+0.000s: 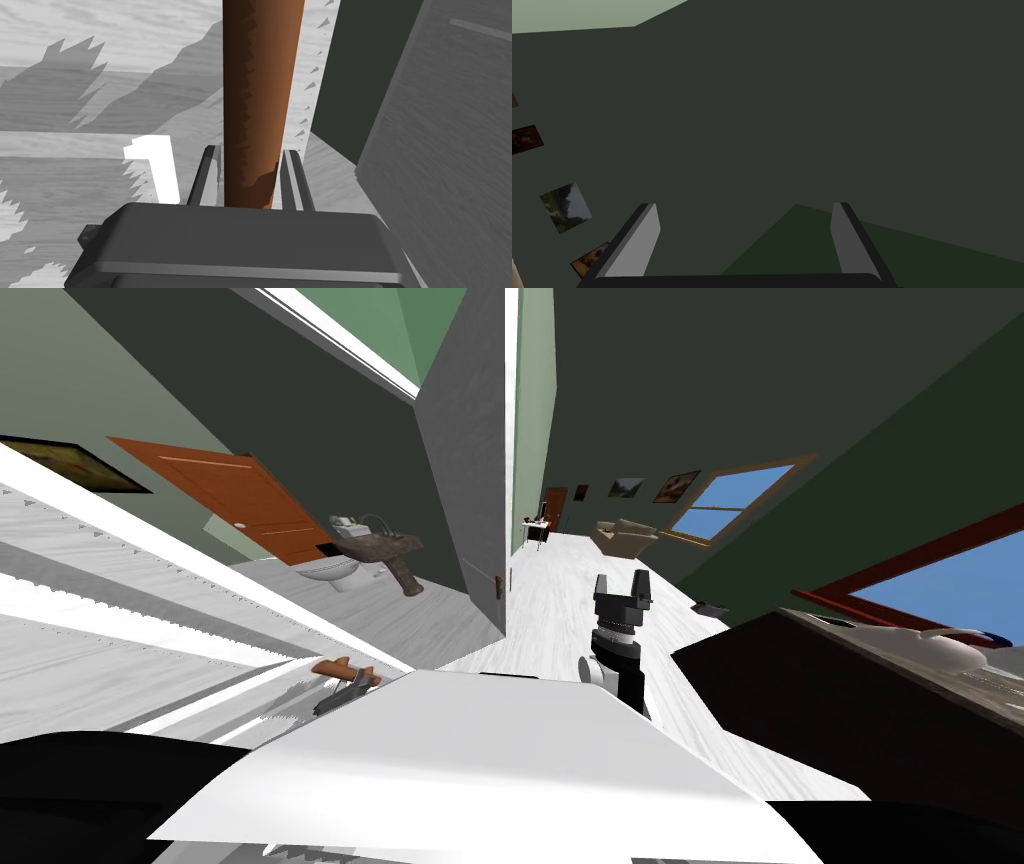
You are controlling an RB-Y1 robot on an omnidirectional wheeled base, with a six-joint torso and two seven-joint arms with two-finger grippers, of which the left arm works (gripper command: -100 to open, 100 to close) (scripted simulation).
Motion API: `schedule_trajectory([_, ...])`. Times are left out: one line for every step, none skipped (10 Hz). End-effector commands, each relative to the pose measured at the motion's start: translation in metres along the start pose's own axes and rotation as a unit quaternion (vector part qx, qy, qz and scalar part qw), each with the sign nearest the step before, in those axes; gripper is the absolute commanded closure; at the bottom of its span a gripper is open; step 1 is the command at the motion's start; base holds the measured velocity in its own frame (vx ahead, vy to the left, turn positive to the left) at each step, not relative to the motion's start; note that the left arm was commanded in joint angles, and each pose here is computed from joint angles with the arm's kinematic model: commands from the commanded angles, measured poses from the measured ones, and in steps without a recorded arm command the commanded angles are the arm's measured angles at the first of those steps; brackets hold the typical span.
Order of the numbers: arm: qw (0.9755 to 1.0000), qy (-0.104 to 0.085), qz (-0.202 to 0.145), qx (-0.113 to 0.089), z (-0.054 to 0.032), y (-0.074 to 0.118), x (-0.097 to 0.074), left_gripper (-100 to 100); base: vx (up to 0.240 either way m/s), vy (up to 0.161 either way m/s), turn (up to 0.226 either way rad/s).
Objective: Pull the door open
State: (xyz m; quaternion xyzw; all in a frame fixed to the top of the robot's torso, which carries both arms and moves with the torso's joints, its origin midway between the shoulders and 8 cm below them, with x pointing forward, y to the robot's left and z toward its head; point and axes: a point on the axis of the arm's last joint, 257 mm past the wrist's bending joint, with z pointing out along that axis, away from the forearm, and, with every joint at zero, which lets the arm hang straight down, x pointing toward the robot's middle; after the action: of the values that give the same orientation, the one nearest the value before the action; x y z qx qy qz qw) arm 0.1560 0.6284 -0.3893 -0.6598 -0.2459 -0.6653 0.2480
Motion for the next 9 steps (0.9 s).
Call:
schedule_trajectory([0.9998,-0.004,0.001,-0.018,-0.0071,0.007,-0.002,100,-0.211,-0.115,-0.039])
schedule_trajectory([0.9996,-0.004,0.0,-0.028,-0.009,0.011,-0.002,100,-0.231,-0.087,-0.033])
schedule_trajectory([0.9992,-0.004,0.0,-0.039,-0.0114,0.016,-0.002,100,-0.269,-0.072,-0.053])
schedule_trajectory([0.9995,-0.003,0.0,-0.032,-0.0081,0.014,-0.001,100,-0.121,-0.043,-0.023])
schedule_trajectory([0.9988,-0.006,0.0,-0.048,-0.013,0.023,-0.003,100,-0.132,-0.039,-0.035])
schedule_trajectory([0.9984,-0.005,0.0,-0.057,-0.0149,0.027,-0.003,100,-0.212,-0.023,-0.044])
schedule_trajectory([0.9978,-0.005,0.0,-0.067,-0.0172,0.031,-0.002,100,-0.213,-0.029,-0.046])
schedule_trajectory([0.997,-0.004,0.0,-0.077,-0.0197,0.036,-0.002,100,-0.183,-0.054,-0.029])
schedule_trajectory([0.9961,-0.004,0.0,-0.088,-0.0224,0.041,-0.002,100,-0.183,-0.043,-0.027])
